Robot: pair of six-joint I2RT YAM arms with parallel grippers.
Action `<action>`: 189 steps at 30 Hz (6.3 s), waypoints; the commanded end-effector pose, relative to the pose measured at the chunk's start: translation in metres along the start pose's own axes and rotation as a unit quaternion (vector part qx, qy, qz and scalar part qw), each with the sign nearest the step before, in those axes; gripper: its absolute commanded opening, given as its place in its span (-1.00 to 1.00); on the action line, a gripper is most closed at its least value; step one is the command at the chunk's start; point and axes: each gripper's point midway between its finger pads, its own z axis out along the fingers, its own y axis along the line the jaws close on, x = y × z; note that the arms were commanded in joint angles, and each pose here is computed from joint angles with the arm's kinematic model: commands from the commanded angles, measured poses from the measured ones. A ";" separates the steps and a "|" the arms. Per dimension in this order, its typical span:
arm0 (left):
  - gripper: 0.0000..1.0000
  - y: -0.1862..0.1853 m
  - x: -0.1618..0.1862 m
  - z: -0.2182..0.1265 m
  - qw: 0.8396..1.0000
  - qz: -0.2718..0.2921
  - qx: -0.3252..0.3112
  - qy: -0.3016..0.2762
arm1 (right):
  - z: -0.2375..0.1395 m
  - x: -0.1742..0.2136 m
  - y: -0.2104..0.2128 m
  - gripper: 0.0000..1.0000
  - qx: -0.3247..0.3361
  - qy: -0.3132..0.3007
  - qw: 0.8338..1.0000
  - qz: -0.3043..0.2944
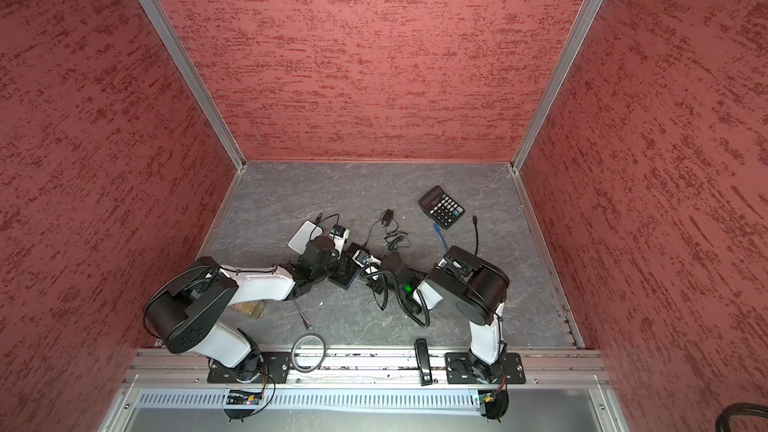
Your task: Insert the plug into the switch port
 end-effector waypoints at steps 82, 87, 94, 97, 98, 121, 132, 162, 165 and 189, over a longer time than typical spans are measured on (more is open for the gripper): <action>0.99 -0.036 -0.049 -0.069 0.979 0.133 0.056 -0.146 | -0.076 0.048 -0.081 -0.44 -0.036 0.240 0.970 -0.027; 0.99 -0.042 -0.050 -0.071 0.972 0.153 0.068 -0.165 | -0.074 0.057 -0.080 -0.44 -0.045 0.256 0.966 -0.019; 0.99 -0.044 -0.052 -0.075 0.964 0.173 0.074 -0.190 | -0.070 0.065 -0.081 -0.50 -0.053 0.268 0.962 -0.009; 0.99 -0.044 -0.052 -0.075 0.961 0.185 0.072 -0.195 | -0.068 0.067 -0.080 -0.65 -0.065 0.269 0.961 -0.021; 0.99 -0.044 -0.051 -0.075 0.959 0.191 0.070 -0.195 | -0.067 0.066 -0.080 -0.74 -0.070 0.269 0.960 -0.021; 0.97 -0.065 -0.067 -0.077 0.875 0.441 0.046 -0.195 | -0.112 -0.015 -0.071 -1.00 -0.155 0.155 0.975 -0.042; 0.83 -0.074 -0.063 -0.069 0.783 0.595 0.029 -0.177 | -0.128 -0.037 -0.062 -1.00 -0.176 0.134 0.975 -0.032; -0.11 -0.116 -0.068 -0.031 0.704 0.684 0.078 -0.178 | -0.133 -0.043 -0.055 -1.00 -0.220 0.130 0.967 -0.006; -0.12 -0.116 -0.063 -0.030 0.698 0.690 0.083 -0.172 | -0.133 -0.043 -0.055 -1.00 -0.222 0.129 0.967 -0.005; -0.90 -0.122 -0.068 -0.021 0.684 0.702 0.061 -0.189 | -0.132 -0.044 -0.057 -1.00 -0.222 0.129 0.966 -0.002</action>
